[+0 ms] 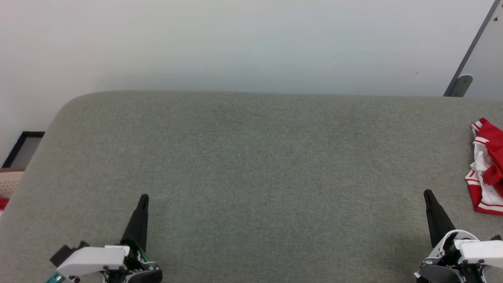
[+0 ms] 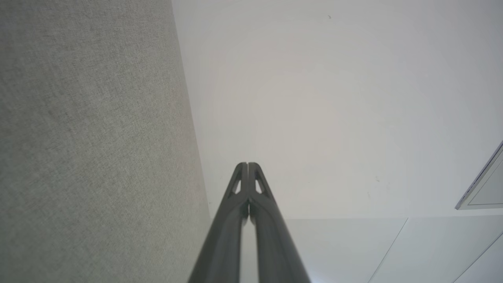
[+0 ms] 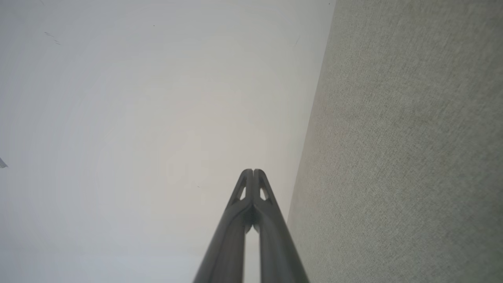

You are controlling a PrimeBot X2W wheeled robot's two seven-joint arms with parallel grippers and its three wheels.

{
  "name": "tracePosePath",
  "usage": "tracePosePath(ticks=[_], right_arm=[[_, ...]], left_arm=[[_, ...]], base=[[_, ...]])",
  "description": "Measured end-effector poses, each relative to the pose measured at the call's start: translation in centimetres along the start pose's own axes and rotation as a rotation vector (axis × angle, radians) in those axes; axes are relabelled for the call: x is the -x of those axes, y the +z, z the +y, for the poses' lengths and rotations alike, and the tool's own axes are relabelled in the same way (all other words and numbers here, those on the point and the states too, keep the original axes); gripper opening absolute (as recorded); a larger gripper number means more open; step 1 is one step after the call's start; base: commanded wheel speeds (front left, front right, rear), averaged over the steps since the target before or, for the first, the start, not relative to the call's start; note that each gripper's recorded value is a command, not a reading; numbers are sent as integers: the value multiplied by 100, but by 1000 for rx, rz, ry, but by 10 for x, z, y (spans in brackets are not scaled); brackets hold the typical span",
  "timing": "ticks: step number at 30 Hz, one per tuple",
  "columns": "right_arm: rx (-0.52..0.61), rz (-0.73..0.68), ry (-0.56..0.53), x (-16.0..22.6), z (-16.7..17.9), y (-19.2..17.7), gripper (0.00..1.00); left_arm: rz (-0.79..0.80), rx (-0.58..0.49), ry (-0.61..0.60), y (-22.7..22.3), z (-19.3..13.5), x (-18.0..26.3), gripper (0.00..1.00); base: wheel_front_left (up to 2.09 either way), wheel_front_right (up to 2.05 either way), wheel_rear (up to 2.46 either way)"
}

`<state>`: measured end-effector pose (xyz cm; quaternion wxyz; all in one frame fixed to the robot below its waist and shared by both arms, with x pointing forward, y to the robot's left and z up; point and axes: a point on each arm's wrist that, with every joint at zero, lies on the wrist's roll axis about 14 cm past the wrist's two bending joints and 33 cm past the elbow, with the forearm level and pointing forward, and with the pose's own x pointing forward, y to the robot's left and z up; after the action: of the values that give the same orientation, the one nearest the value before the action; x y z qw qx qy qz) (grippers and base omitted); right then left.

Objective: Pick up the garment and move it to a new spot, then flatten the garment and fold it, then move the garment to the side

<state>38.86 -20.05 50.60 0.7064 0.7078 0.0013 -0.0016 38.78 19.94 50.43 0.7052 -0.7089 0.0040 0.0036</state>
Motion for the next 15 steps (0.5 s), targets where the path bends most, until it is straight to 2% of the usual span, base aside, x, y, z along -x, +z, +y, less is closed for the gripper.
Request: tracePosePath(ticks=[15], right_arm=[[0, 0, 0, 0, 0, 0, 0]], left_arm=[[0, 0, 0, 0, 0, 0, 0]], base=[[0, 0, 0]])
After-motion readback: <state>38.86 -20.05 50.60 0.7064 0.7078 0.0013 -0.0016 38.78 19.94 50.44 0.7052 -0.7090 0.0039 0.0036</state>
